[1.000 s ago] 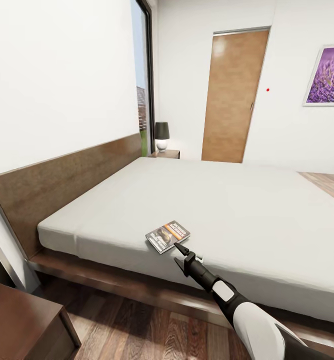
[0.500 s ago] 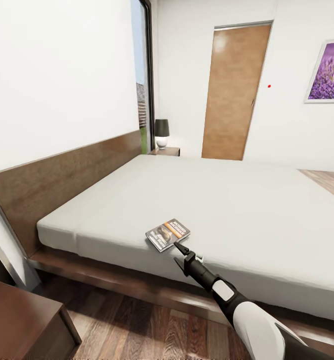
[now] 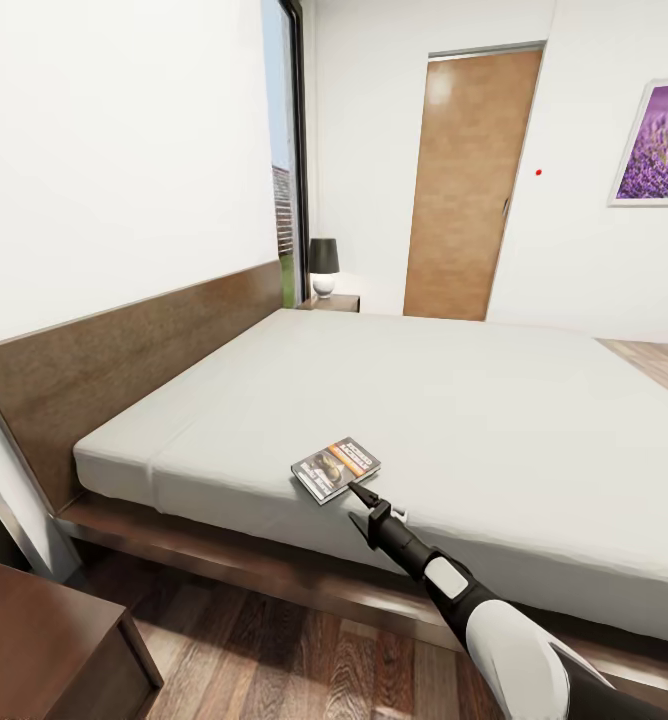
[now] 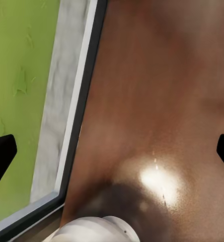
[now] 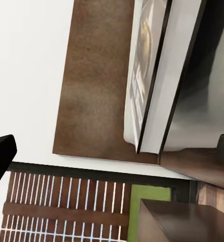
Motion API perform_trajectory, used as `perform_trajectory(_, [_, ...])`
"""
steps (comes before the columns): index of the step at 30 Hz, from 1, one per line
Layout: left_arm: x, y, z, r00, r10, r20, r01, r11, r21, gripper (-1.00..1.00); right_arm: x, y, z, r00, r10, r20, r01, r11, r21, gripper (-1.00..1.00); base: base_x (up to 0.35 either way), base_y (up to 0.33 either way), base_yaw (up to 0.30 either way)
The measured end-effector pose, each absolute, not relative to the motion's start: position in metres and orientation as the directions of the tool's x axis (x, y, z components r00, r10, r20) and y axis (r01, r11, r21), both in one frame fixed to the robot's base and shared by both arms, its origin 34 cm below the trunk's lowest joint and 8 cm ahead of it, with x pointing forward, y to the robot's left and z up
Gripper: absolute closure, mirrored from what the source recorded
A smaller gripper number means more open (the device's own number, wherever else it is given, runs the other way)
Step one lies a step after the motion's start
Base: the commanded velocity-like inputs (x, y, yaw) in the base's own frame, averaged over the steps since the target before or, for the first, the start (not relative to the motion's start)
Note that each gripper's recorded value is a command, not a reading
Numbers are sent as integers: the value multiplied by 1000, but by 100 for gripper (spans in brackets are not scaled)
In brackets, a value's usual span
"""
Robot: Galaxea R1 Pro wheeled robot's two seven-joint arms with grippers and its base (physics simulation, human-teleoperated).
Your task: In the bedroom, move the book from the bed onto either nightstand, and place the two sandals side by side next to the bed.
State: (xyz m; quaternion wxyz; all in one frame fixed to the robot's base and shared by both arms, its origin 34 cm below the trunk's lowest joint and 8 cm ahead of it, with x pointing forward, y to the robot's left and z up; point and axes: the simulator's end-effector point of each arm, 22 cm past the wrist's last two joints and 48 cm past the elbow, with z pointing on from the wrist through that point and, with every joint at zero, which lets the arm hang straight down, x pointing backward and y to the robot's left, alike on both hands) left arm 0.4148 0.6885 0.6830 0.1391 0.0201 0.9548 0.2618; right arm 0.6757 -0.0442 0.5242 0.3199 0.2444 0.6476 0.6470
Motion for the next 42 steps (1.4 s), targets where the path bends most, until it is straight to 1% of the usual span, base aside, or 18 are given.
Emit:
perform_trajectory(18, [415,688,683,-960,111,-255,-34,862,505,-100,680,-44,521,-674,731,-103,-78,69,995,-100,0,0,0])
perform_trajectory(42, [415,689,683,-960,112,-255,-35,859,510,-100,685,-44,526,-674,730,-111,-84,74,994,-100,0,0,0])
